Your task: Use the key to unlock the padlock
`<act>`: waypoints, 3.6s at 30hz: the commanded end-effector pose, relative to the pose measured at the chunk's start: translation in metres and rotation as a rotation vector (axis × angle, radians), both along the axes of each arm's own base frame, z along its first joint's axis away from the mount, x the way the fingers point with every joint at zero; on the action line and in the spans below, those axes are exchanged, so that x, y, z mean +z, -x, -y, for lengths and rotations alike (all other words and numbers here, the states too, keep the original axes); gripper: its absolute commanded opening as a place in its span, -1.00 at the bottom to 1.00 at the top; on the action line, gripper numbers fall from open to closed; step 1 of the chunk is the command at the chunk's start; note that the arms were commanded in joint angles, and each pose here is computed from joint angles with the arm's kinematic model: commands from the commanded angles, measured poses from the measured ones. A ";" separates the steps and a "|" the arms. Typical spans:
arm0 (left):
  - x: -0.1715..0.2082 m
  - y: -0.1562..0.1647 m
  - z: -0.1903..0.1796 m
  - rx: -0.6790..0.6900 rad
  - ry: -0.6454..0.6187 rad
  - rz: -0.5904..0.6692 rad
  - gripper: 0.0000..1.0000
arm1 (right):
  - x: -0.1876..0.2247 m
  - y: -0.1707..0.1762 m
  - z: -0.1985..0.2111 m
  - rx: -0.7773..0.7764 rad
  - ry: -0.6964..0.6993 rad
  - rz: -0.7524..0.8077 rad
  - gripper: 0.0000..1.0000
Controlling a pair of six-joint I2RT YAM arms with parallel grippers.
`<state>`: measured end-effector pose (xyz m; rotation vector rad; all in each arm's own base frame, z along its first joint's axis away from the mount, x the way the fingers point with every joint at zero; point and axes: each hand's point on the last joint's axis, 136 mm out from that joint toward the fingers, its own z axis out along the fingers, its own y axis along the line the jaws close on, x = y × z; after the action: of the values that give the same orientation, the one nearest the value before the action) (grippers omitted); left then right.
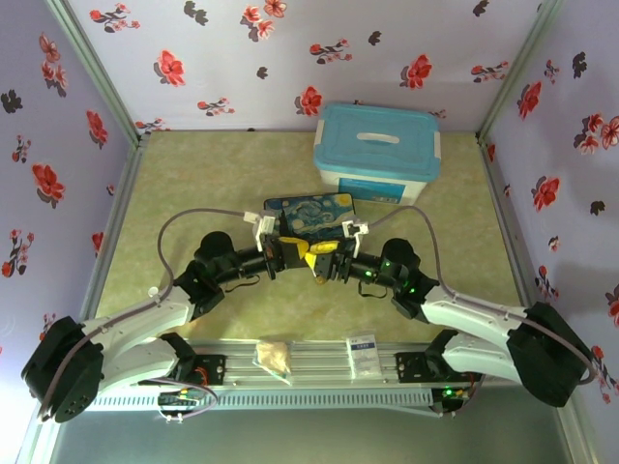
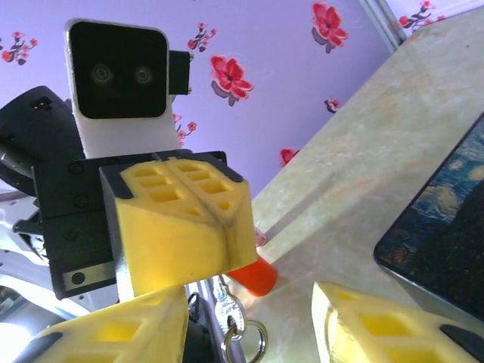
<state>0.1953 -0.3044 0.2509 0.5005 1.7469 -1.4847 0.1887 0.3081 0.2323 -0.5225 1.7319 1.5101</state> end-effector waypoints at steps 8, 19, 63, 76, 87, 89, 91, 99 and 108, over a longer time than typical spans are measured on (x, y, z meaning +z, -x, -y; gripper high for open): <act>0.020 0.001 0.000 -0.012 0.059 0.049 -1.00 | 0.015 0.009 0.002 0.038 -0.077 0.019 -0.33; 0.020 -0.001 0.001 -0.011 0.080 0.042 -1.00 | 0.009 0.009 0.004 0.029 -0.078 0.018 -0.78; -0.123 -0.019 -0.012 0.375 -0.411 -0.226 0.20 | -0.111 -0.026 0.085 -0.430 0.460 -0.272 -1.00; -0.186 -0.024 0.018 0.467 -0.557 -0.256 0.28 | -0.126 -0.026 0.116 -0.562 0.505 -0.294 -1.00; -0.213 -0.030 0.031 0.500 -0.595 -0.259 0.18 | -0.134 -0.018 0.129 -0.589 0.515 -0.297 -1.00; -0.216 -0.031 0.031 0.506 -0.593 -0.263 0.15 | -0.135 -0.017 0.131 -0.594 0.513 -0.296 -1.00; -0.221 -0.031 0.033 0.503 -0.598 -0.269 0.11 | -0.136 -0.017 0.132 -0.596 0.508 -0.296 -1.00; -0.223 -0.032 0.045 0.467 -0.604 -0.270 -0.26 | -0.146 -0.012 0.116 -0.529 0.461 -0.346 -1.00; -0.216 -0.031 0.044 0.465 -0.573 -0.272 -0.67 | -0.168 -0.003 0.092 -0.434 0.397 -0.480 -1.00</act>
<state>0.2277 -0.3501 0.0345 0.1522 2.3206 -0.7406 0.1917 0.2011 0.0537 0.0231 2.3935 0.9013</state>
